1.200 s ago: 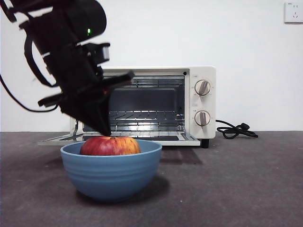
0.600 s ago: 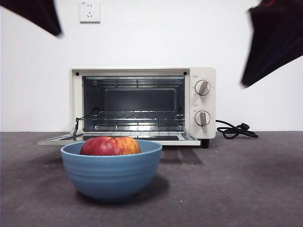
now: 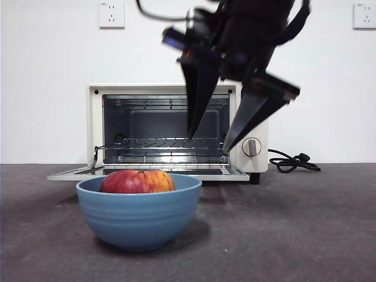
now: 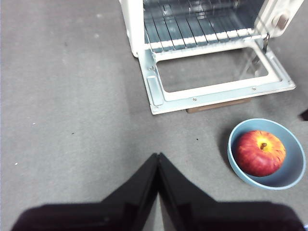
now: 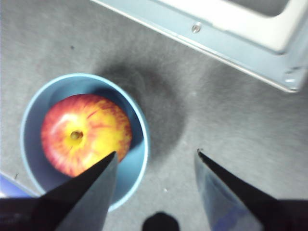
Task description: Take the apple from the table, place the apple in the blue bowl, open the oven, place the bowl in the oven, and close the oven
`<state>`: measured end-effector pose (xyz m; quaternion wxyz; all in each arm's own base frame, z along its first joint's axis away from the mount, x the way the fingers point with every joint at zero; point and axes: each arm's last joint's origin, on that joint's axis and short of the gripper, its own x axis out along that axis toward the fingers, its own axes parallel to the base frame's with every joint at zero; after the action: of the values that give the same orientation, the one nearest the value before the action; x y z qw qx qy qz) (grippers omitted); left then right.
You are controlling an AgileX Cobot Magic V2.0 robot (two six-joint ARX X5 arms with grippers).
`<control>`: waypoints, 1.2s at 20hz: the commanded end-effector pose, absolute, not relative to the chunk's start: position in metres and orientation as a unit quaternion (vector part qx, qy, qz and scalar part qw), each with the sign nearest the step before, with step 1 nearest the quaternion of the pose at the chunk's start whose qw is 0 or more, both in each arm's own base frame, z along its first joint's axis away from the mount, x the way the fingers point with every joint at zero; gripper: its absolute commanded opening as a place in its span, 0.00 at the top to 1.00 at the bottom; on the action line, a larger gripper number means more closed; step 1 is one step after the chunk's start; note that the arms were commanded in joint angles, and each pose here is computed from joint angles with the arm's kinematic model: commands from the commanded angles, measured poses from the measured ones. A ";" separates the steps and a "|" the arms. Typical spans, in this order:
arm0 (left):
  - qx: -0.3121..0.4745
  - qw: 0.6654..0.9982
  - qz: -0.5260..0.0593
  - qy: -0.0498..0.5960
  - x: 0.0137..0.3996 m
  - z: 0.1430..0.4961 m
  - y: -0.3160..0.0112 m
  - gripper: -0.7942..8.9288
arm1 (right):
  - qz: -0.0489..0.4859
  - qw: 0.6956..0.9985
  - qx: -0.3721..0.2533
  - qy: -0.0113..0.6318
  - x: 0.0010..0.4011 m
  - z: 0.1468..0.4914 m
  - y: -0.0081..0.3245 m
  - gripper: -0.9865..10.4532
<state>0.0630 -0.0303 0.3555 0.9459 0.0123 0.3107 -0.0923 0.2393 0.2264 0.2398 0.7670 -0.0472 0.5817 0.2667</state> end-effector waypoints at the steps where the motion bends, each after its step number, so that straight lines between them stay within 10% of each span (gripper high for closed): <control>1: 0.004 0.945 -0.088 0.314 0.059 0.353 -0.028 0.93 | 0.265 0.753 -0.048 0.601 0.242 0.226 0.233 0.68; 15: 0.020 0.939 -0.072 0.335 0.055 0.349 -0.024 0.93 | 0.261 0.752 -0.044 0.604 0.255 0.192 0.252 0.92; 24: 0.020 0.940 -0.071 0.334 0.055 0.349 -0.024 0.93 | 0.240 0.812 -0.053 0.530 0.276 0.259 0.265 0.92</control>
<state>0.0547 -0.0242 0.3504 0.9392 0.0226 0.3347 -0.0732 0.2744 0.2639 0.2570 0.8086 -0.0522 0.5357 0.2374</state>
